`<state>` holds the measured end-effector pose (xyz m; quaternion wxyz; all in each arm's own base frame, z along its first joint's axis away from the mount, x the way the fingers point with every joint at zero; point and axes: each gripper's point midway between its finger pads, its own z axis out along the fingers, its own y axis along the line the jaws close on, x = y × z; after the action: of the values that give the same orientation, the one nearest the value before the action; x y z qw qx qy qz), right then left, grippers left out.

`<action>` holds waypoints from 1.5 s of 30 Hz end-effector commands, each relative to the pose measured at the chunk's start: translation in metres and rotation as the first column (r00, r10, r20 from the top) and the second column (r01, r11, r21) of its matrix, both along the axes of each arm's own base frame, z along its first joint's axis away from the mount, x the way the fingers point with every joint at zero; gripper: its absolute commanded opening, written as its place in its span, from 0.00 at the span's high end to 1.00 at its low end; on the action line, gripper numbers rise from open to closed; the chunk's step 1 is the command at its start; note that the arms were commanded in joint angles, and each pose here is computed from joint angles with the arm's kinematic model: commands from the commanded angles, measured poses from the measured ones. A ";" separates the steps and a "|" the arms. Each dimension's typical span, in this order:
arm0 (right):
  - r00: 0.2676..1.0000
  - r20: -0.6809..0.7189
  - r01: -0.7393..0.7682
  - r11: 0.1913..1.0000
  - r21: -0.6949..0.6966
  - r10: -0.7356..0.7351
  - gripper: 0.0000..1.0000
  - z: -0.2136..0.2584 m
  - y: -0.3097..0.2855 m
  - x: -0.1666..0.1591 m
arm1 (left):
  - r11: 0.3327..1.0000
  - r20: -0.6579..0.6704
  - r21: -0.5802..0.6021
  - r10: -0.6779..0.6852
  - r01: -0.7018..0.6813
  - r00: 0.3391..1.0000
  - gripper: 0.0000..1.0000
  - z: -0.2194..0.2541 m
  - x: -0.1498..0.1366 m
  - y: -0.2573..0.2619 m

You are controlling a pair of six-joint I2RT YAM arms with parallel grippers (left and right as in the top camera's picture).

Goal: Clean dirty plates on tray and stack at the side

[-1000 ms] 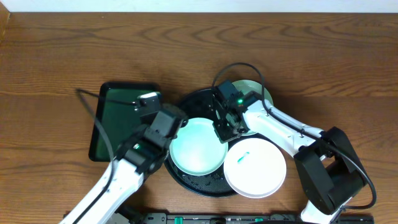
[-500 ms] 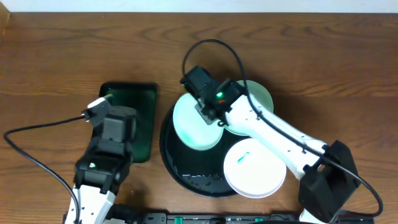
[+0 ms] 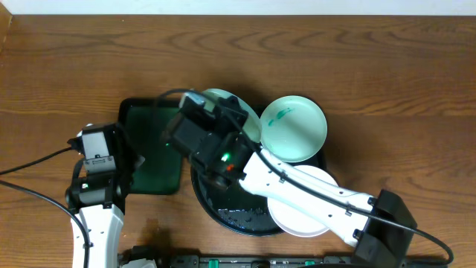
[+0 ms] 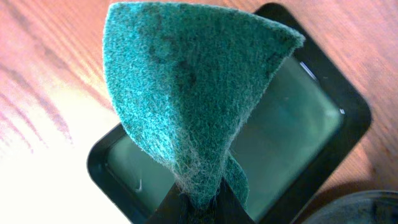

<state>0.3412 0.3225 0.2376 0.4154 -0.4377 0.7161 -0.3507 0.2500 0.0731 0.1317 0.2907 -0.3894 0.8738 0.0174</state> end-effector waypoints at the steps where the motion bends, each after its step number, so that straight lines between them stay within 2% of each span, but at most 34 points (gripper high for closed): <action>1: 0.992 0.128 0.029 0.986 -0.166 -0.008 0.99 0.041 -0.007 0.000 | 1.000 -0.021 -0.019 -0.003 0.002 1.000 0.93 -0.006 -0.005 0.001; 6: 0.985 0.173 0.025 0.977 -0.211 0.012 0.99 0.056 0.000 0.000 | 1.000 -0.023 -0.019 -0.001 0.001 1.000 0.93 -0.006 -0.005 0.002; 8: 0.984 0.175 0.021 0.980 -0.196 0.014 0.99 0.056 0.002 0.000 | 1.000 -0.024 -0.020 -0.001 0.001 1.000 0.93 -0.006 -0.005 0.002; 10: 0.986 0.166 0.014 0.992 -0.122 0.007 0.99 0.051 0.005 0.000 | 1.000 -0.024 -0.019 -0.002 0.001 1.000 0.93 -0.006 -0.005 0.002; 12: 0.997 0.035 -0.069 0.997 -0.029 0.070 0.99 0.022 0.015 -0.006 | 1.000 -0.024 -0.019 -0.002 0.002 1.000 0.93 -0.006 -0.005 0.002; 14: 0.960 -0.193 -0.202 0.979 0.017 0.201 0.99 -0.020 0.027 -0.019 | 1.000 -0.025 -0.019 -0.001 0.001 1.000 0.93 -0.006 -0.006 0.002; 15: 0.956 -0.212 -0.200 0.979 0.026 0.201 0.99 -0.024 0.024 -0.016 | 1.000 -0.027 -0.020 -0.001 0.001 1.000 0.93 -0.007 -0.006 0.001; 16: 0.969 -0.185 -0.159 0.987 0.029 0.161 0.99 -0.020 0.017 -0.008 | 1.000 -0.027 -0.020 -0.002 0.001 1.000 0.93 -0.007 -0.006 0.001; 19: 0.996 0.062 0.054 0.990 0.129 -0.063 0.99 0.032 -0.015 0.023 | 1.000 -0.028 -0.021 -0.001 0.001 1.000 0.93 -0.007 -0.006 0.001; 21: 0.993 0.083 0.063 0.977 0.202 -0.081 0.99 0.046 -0.021 0.033 | 1.000 -0.027 -0.020 -0.002 0.001 1.000 0.92 -0.007 -0.006 0.001; 23: 0.999 0.030 0.034 0.962 0.270 -0.044 0.99 0.049 -0.026 0.040 | 1.000 -0.027 -0.020 -0.002 0.001 1.000 0.93 -0.007 -0.006 0.001; 24: 0.999 -0.023 0.042 0.934 0.354 -0.036 0.99 0.049 -0.036 0.047 | 1.000 -0.028 -0.020 -0.002 0.001 1.000 0.93 -0.007 -0.006 0.001; 28: 0.980 -0.192 0.142 0.838 0.527 -0.046 0.99 0.038 -0.076 0.063 | 1.000 -0.028 -0.021 -0.002 0.001 1.000 0.93 -0.007 -0.006 0.001; 32: 0.910 -0.412 0.327 0.692 0.644 -0.047 0.99 0.015 -0.137 0.079 | 1.000 -0.028 -0.020 -0.002 0.001 1.000 0.93 -0.007 -0.006 0.001; 37: 0.795 -0.607 0.541 0.476 0.693 -0.021 0.99 -0.012 -0.220 0.088 | 1.000 -0.028 -0.021 -0.001 0.001 1.000 0.93 -0.007 -0.006 0.001; 42: 0.735 -0.676 0.661 0.277 0.697 -0.051 0.99 -0.032 -0.303 0.092 | 1.000 -0.028 -0.020 -0.002 0.001 1.000 0.93 -0.007 -0.006 0.001; 45: 0.703 -0.702 0.709 0.187 0.679 -0.117 0.99 -0.048 -0.351 0.089 | 1.000 -0.028 -0.021 -0.001 0.001 1.000 0.93 -0.007 -0.006 0.001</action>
<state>0.4343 -0.0211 0.2034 0.2795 0.0006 0.9561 0.0875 0.2460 0.0731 0.1278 0.2780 -0.3948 0.8756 0.0094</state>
